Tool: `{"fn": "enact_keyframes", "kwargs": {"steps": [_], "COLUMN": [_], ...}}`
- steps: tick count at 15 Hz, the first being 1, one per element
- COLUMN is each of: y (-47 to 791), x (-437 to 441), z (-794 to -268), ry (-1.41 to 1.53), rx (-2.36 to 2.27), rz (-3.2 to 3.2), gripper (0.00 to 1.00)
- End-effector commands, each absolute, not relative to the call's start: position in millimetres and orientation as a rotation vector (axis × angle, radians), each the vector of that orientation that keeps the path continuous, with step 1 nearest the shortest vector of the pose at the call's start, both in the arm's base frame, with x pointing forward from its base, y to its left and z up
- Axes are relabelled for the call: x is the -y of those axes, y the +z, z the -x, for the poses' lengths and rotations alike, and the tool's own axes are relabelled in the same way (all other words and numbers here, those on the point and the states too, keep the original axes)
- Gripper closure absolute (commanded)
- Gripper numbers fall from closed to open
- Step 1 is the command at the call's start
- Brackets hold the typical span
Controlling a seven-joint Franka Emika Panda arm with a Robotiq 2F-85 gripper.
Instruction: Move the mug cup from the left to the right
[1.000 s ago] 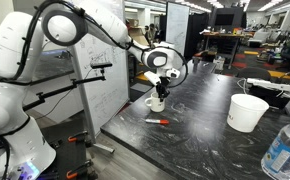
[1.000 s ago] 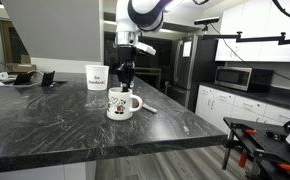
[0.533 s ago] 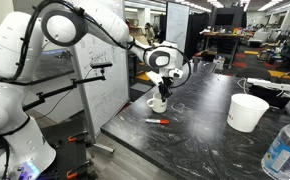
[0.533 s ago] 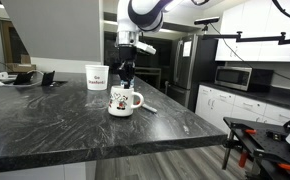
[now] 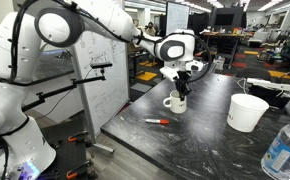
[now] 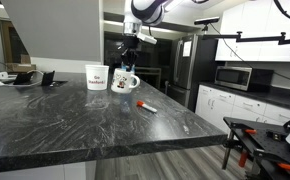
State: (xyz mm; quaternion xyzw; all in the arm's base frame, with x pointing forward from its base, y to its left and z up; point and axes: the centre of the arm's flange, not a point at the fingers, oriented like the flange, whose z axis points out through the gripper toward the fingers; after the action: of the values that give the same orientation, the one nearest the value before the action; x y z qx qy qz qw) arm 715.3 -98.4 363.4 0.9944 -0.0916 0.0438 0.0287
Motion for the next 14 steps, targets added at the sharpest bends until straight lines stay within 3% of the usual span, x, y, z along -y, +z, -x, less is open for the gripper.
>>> {"fn": "enact_keyframes", "kwargs": {"steps": [1, 14], "y": [378.4, 304.7], "x": [124.3, 164.3], "z": [-741.4, -774.6], "ry": [0.094, -0.024], "rx": [0.401, 0.543], "rz": [-3.030, -3.048], "gripper": [0.98, 0.98]}}
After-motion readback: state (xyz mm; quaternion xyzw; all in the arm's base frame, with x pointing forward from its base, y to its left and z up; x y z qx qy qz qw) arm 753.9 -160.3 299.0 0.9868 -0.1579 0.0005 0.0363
